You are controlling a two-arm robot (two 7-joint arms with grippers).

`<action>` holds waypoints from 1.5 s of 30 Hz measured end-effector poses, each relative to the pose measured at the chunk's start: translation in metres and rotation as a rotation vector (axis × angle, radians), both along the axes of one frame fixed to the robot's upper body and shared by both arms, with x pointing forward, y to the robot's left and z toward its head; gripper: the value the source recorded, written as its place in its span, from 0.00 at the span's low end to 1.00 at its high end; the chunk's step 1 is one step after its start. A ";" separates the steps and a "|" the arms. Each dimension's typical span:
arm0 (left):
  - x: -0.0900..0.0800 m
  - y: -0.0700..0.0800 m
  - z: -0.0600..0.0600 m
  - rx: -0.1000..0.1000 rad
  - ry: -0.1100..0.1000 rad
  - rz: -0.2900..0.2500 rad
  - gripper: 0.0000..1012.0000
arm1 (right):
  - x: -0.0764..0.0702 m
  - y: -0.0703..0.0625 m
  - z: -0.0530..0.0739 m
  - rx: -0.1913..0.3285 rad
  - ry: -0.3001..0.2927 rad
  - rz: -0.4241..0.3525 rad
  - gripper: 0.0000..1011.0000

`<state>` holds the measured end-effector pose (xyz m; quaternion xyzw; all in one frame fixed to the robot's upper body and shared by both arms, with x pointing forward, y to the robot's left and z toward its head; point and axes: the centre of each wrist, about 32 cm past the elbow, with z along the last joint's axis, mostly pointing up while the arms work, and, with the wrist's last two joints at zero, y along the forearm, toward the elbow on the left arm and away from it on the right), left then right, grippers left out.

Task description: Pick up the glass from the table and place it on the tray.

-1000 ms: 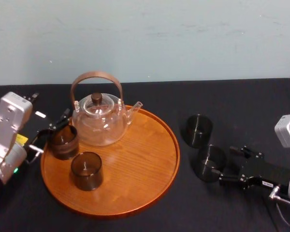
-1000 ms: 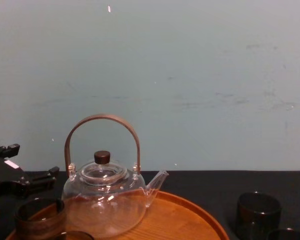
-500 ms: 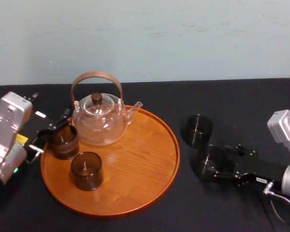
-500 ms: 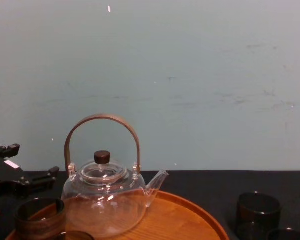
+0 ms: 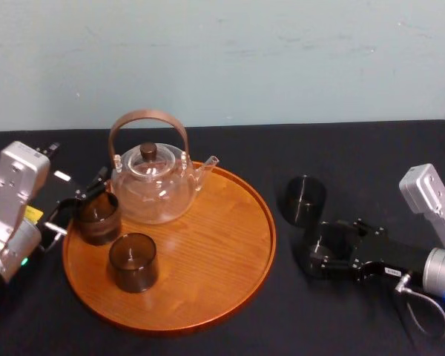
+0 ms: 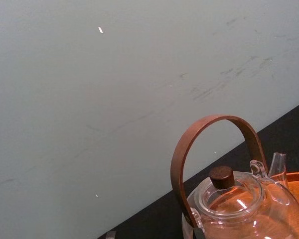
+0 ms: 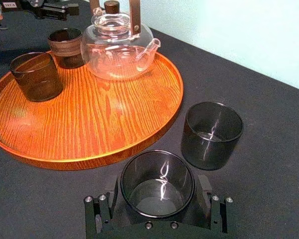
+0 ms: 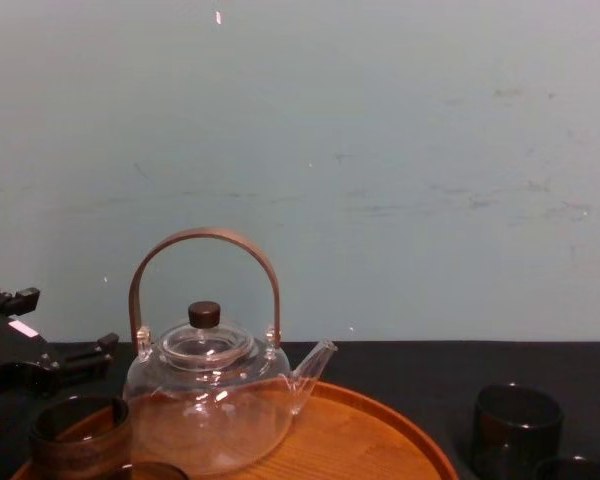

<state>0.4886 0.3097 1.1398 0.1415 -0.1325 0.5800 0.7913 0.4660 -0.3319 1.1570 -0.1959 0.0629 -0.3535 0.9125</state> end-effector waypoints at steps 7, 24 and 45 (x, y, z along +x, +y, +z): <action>0.000 0.000 0.000 0.000 0.000 0.000 0.99 | 0.003 0.003 -0.001 -0.016 0.001 -0.005 0.99; 0.000 0.000 0.000 0.000 0.000 0.000 0.99 | 0.002 0.002 -0.001 -0.012 0.001 -0.005 0.89; 0.000 0.000 0.000 0.000 0.000 0.000 0.99 | 0.002 0.000 0.001 0.007 -0.008 -0.002 0.89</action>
